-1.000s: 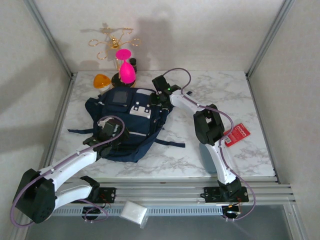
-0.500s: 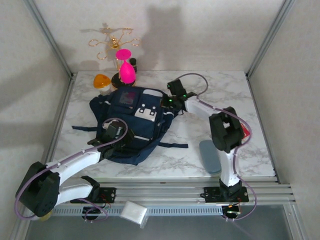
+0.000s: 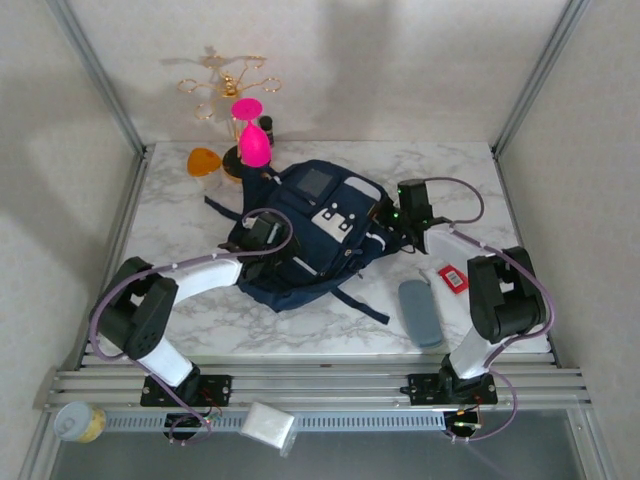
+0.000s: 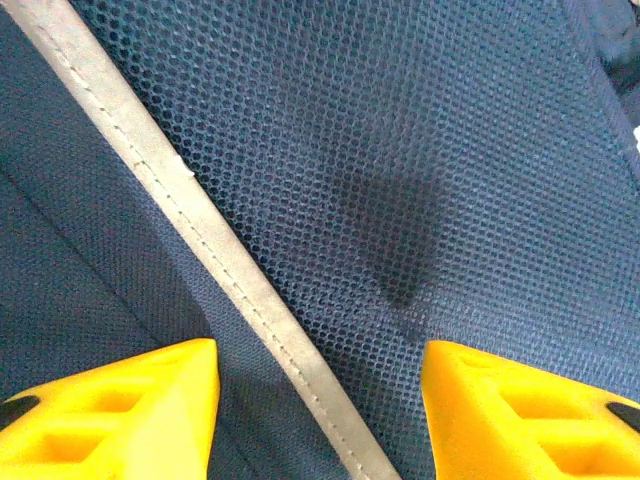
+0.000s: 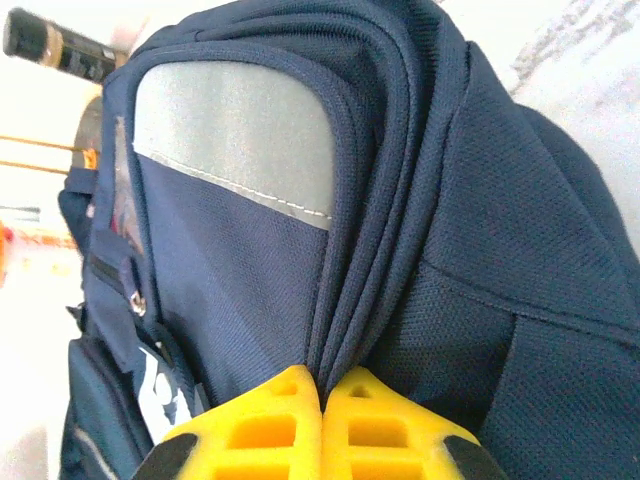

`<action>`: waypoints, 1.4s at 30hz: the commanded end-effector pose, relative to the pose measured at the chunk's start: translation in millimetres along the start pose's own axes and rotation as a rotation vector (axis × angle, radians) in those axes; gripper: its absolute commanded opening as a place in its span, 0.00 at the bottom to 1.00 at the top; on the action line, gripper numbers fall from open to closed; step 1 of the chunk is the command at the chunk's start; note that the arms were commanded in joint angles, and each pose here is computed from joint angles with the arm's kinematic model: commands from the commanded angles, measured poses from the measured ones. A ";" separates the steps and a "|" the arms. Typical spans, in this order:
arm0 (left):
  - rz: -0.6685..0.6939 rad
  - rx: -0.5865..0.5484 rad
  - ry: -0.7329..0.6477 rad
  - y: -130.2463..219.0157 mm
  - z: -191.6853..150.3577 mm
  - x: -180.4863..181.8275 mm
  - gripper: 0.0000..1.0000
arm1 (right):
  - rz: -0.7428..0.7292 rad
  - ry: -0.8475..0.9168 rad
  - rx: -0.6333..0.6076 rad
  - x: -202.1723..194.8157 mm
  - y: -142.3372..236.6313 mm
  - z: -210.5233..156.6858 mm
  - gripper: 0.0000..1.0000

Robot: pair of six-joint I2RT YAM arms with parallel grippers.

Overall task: Pack the student bag
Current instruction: Rotate the student bag at the center of the table.

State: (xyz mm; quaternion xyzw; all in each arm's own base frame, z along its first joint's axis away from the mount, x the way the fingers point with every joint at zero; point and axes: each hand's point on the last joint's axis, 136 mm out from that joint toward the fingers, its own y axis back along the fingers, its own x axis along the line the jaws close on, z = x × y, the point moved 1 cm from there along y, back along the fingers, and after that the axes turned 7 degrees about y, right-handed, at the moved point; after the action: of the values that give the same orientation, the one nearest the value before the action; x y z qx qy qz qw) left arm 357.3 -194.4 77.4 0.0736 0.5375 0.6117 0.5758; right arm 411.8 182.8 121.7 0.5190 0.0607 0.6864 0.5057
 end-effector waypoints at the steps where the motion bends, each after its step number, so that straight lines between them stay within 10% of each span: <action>1: -0.056 -0.078 -0.018 0.0 33.7 -20.9 0.55 | 0.200 -0.038 0.022 49.7 11.1 -8.4 0.00; 20: -0.090 0.077 -0.006 90.1 -63.7 -57.4 0.65 | 0.223 -0.143 -0.004 57.4 24.9 -52.2 0.00; 42: 0.202 -0.034 -0.017 51.5 -95.6 -71.4 0.51 | 0.291 -0.161 0.040 64.5 17.3 -75.7 0.00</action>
State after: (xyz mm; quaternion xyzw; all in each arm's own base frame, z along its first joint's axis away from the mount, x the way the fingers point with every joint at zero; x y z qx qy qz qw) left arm 283.9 -324.9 121.8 0.1430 0.5226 0.5938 0.5948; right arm 351.0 235.1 120.5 0.5863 -0.0260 0.6748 0.4474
